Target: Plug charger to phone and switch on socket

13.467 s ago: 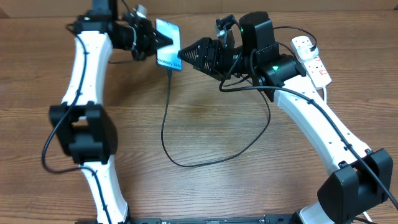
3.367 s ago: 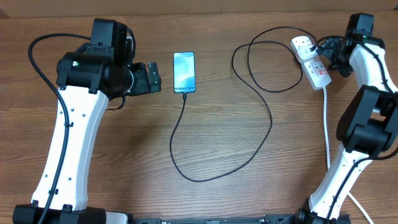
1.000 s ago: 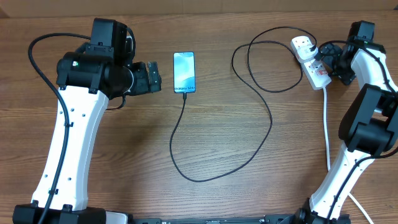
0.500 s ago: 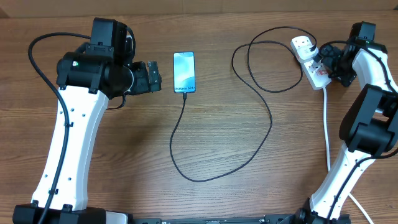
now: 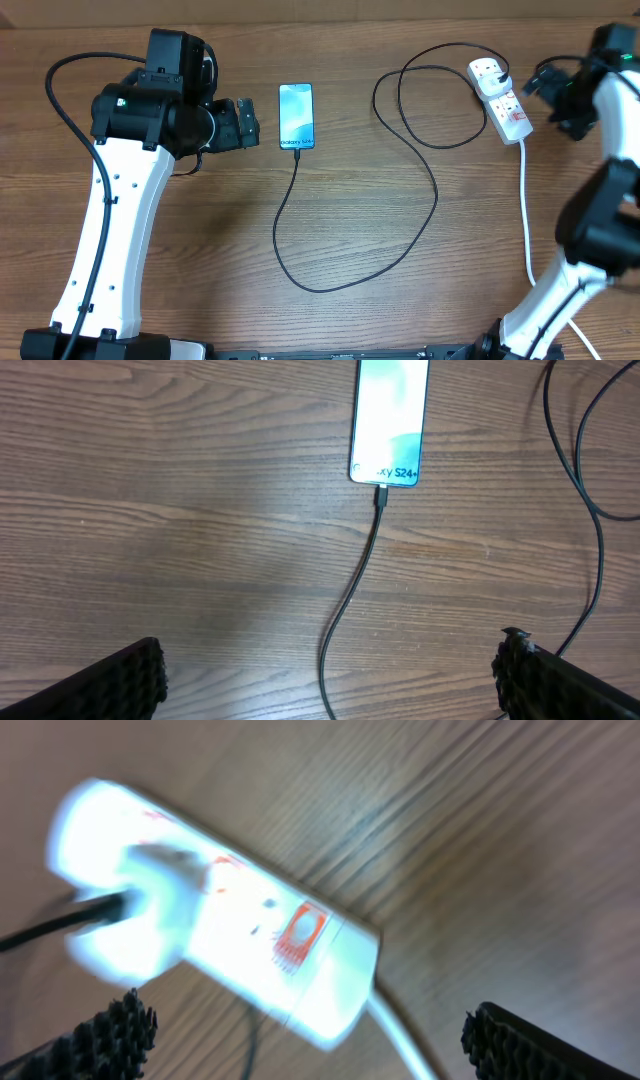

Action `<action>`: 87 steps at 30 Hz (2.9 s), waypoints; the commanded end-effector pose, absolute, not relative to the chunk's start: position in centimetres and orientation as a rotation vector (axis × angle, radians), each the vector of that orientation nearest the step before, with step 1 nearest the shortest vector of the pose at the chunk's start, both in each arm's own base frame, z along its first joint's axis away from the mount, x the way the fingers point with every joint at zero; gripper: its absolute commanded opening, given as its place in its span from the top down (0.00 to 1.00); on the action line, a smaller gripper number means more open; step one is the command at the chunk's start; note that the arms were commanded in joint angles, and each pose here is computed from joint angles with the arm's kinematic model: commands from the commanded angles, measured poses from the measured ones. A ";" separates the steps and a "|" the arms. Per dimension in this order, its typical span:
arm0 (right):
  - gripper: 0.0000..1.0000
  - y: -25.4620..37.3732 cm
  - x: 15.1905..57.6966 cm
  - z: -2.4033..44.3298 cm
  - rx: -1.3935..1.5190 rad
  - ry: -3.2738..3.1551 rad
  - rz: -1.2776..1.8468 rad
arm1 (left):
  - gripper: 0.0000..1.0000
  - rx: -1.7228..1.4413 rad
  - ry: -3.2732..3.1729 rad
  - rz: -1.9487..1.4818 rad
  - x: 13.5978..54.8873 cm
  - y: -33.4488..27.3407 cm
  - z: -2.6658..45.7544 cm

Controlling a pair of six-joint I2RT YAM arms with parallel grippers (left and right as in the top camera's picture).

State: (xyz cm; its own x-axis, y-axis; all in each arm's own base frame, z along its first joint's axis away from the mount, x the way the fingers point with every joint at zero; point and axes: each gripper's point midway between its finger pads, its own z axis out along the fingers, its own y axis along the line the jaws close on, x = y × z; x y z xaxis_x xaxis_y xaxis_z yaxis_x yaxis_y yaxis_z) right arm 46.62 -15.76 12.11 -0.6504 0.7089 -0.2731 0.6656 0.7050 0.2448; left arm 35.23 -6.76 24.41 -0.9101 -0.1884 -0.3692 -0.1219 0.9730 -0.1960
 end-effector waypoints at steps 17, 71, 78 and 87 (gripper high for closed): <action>0.00 -5.5 30.8 34.6 0.759 2.346 0.050 | 0.00 -0.223 2.722 -0.240 35.5 -6.9 24.3; 0.00 -1.6 20.1 23.1 0.650 2.230 0.213 | 0.00 -0.223 2.722 -0.240 35.5 -6.9 24.3; 0.00 0.3 20.4 21.5 0.362 2.061 0.237 | 0.00 -0.223 2.722 -0.240 35.5 -6.9 24.3; 0.00 0.6 20.5 20.4 0.306 1.866 0.269 | 0.00 -0.223 2.722 -0.240 35.5 -6.9 24.3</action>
State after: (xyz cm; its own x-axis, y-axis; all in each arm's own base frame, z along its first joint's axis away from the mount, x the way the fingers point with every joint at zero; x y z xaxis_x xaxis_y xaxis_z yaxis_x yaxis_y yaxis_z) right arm 20.41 0.49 20.71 -0.3379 0.3598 -0.8697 0.1035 0.9327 0.3456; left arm 35.40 -6.79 24.48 -0.9073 -0.1888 -0.3758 -0.1204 0.9728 -0.1981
